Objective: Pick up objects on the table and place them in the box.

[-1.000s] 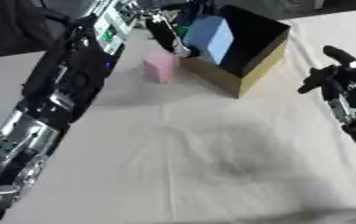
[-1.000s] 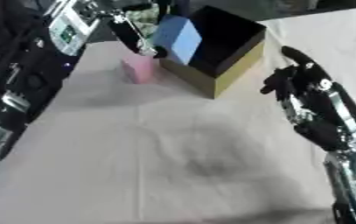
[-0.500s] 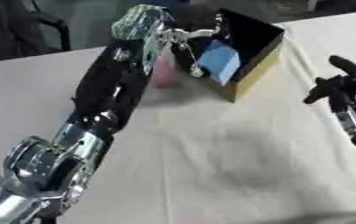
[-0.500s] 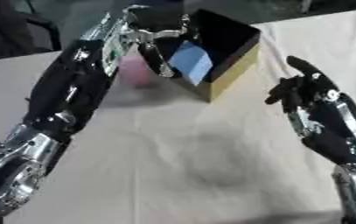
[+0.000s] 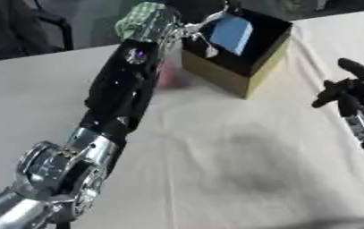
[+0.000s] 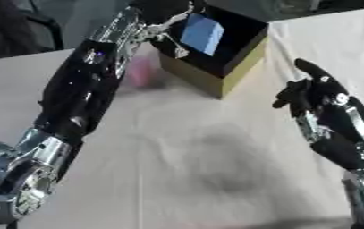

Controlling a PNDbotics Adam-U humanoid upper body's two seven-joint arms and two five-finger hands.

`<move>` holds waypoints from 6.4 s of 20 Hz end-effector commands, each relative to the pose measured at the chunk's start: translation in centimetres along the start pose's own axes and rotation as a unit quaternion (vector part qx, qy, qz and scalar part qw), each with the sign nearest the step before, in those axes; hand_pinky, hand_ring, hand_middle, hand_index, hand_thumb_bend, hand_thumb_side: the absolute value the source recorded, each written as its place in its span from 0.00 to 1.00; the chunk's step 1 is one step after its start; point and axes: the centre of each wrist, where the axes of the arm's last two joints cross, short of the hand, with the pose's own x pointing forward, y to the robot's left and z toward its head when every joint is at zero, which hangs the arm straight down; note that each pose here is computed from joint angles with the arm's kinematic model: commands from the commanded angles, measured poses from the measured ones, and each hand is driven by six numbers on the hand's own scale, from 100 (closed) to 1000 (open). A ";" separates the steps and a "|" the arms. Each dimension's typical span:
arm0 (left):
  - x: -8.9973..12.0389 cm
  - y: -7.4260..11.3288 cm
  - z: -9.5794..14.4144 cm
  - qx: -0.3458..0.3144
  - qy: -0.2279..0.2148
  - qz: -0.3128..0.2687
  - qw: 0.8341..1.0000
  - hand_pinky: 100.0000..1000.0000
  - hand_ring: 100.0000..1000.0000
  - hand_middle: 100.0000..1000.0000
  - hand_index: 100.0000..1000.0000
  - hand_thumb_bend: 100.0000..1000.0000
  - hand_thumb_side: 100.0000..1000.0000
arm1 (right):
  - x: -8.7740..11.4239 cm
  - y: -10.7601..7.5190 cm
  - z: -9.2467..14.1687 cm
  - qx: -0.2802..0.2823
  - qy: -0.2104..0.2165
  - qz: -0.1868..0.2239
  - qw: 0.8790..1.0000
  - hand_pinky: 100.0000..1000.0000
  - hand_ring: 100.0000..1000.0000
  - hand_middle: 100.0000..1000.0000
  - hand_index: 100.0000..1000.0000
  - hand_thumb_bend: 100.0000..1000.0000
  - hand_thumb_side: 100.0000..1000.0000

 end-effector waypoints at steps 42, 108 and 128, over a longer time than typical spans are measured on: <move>-7.8 -2.8 5.3 -0.220 0.309 0.071 0.923 0.73 0.68 0.75 0.88 0.71 0.54 | 0.3 -0.3 -0.2 0.004 -0.008 0.003 1.000 0.99 0.57 0.54 0.97 0.00 0.41; 2.0 -1.6 0.0 0.077 0.222 0.088 0.968 0.79 0.74 0.78 0.90 0.33 0.08 | 0.5 0.3 -1.1 0.032 -0.022 -0.009 0.999 1.00 0.57 0.54 0.97 0.00 0.41; -0.4 1.6 0.8 0.224 0.250 0.112 0.935 0.81 0.77 0.76 0.91 0.30 0.32 | 0.3 0.1 -0.9 0.023 -0.020 -0.010 0.999 1.00 0.57 0.54 0.97 0.00 0.41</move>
